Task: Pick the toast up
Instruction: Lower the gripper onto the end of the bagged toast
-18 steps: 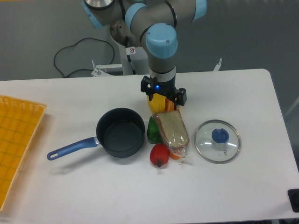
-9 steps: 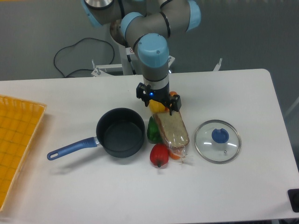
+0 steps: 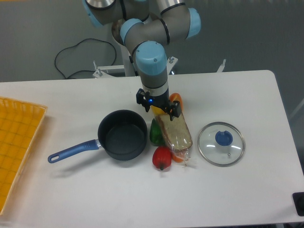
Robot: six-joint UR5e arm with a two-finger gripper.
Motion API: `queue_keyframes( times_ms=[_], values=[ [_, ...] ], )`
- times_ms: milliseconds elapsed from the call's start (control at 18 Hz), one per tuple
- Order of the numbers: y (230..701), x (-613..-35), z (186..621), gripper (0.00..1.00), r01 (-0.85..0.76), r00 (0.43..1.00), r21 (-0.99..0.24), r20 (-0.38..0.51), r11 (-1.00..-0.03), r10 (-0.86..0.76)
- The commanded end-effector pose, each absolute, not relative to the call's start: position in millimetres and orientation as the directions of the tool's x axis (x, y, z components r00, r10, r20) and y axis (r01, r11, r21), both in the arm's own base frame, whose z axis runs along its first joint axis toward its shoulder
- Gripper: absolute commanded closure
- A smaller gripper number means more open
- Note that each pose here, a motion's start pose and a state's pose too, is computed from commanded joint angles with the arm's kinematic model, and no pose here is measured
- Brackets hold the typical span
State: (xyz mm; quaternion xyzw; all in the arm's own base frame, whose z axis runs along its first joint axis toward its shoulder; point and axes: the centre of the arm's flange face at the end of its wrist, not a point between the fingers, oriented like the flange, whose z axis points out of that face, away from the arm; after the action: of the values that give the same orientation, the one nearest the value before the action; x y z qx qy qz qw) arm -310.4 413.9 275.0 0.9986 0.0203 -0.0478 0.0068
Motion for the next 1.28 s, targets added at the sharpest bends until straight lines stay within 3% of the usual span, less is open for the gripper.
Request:
queue_keyframes(
  times_ms=[1278],
  values=[
    [421.9,-310.4,260.3,0.00,0.051,0.992,0.064,-0.118,-0.997,0.043]
  ],
)
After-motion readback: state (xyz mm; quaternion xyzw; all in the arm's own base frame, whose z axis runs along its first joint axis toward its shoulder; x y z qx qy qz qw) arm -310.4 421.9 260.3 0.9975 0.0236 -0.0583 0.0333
